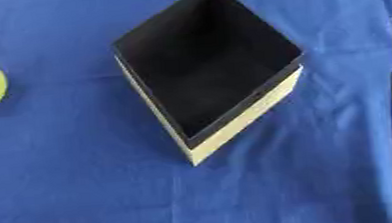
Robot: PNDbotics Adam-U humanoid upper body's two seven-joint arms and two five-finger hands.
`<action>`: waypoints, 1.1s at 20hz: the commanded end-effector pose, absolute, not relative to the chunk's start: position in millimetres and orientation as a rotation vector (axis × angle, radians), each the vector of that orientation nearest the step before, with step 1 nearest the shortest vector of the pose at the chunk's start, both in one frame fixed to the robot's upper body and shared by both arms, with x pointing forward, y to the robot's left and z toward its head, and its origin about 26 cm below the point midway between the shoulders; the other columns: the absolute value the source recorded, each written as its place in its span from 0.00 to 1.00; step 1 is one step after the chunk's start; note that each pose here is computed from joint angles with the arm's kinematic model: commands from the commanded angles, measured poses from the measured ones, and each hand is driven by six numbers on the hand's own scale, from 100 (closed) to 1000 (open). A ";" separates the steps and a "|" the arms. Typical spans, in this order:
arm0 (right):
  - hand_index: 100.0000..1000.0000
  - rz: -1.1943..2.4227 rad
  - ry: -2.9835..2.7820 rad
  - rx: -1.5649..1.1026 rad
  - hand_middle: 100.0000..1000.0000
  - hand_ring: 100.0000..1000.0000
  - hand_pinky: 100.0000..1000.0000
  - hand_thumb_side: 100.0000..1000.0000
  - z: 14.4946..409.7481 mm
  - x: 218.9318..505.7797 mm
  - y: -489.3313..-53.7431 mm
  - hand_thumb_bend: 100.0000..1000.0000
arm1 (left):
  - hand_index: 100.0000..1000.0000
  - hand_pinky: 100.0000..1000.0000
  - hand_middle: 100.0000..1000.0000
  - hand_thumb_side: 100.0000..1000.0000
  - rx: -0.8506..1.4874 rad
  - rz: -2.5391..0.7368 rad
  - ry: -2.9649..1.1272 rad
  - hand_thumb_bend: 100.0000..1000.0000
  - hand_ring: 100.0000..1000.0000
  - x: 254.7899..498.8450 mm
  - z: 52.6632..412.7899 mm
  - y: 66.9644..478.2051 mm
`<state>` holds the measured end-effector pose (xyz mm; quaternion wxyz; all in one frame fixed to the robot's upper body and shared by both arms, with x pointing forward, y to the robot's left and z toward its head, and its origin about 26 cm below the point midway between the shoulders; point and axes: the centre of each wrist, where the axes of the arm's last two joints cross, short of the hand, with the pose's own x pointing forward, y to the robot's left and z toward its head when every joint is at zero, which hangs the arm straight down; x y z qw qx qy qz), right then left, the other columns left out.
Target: Pick up objects on the table and place them in the box.
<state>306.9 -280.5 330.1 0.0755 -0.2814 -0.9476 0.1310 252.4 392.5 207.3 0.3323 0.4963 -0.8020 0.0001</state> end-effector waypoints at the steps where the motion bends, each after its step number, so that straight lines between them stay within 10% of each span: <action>1: 0.78 0.411 -2.868 -0.870 0.51 0.65 0.73 0.25 339.0 301.3 -282.2 0.00 | 0.80 0.43 0.68 0.61 1.362 -0.064 -2.032 0.69 0.64 250.6 218.8 403.1; 14: 0.78 0.417 -2.874 -0.851 0.51 0.65 0.73 0.25 338.9 301.8 -279.8 0.00 | 0.91 0.61 0.79 0.65 1.302 -0.314 -1.667 0.71 0.76 273.4 202.2 412.2; 22: 0.78 0.419 -2.874 -0.836 0.50 0.65 0.74 0.26 338.0 302.2 -278.6 0.00 | 0.92 0.71 0.83 0.59 1.162 -0.435 -1.639 0.92 0.81 284.5 207.0 410.1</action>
